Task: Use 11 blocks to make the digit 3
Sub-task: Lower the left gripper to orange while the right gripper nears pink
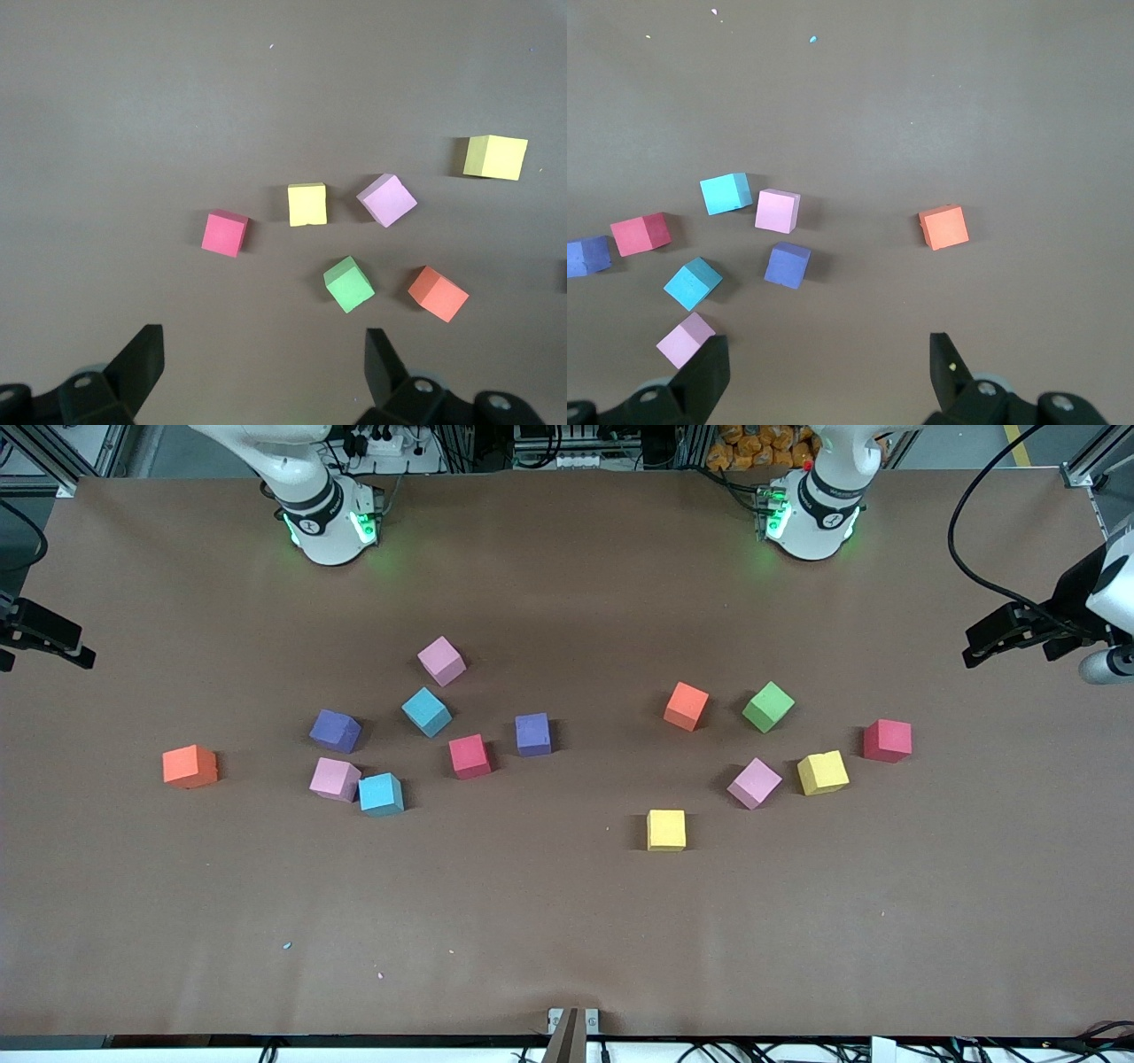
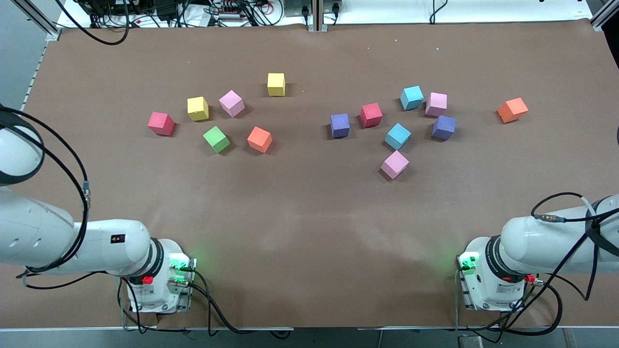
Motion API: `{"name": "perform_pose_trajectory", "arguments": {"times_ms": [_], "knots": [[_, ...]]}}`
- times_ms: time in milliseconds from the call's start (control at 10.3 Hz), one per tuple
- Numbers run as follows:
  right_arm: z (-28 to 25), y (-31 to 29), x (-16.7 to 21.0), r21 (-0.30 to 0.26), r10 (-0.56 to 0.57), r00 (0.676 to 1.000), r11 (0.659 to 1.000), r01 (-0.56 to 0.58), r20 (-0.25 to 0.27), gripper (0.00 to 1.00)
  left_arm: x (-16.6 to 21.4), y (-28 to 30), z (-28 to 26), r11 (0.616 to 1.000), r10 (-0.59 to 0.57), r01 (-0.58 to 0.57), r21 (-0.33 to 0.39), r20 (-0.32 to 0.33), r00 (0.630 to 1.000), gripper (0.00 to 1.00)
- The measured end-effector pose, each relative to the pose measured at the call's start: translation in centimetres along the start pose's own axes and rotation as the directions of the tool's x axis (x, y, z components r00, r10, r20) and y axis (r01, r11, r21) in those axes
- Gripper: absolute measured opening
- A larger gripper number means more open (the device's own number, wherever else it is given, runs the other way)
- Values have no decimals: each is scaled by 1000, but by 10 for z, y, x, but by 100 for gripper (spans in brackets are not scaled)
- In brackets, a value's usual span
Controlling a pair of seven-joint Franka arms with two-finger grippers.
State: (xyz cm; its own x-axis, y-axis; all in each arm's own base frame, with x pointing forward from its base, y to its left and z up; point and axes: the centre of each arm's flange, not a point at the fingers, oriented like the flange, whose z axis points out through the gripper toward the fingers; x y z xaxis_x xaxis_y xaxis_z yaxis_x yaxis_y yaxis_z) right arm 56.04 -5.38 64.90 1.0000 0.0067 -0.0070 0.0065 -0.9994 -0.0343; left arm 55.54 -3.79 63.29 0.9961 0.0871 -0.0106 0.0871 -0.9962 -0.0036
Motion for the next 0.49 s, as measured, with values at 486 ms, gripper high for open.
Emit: {"name": "perform_pose_trajectory", "arguments": {"times_ms": [486], "knots": [[0, 0, 0, 0, 0, 1000, 1000, 0, 0, 100, -1, 0, 1, 1000, -1, 1, -1, 8, 1000, 100]]}}
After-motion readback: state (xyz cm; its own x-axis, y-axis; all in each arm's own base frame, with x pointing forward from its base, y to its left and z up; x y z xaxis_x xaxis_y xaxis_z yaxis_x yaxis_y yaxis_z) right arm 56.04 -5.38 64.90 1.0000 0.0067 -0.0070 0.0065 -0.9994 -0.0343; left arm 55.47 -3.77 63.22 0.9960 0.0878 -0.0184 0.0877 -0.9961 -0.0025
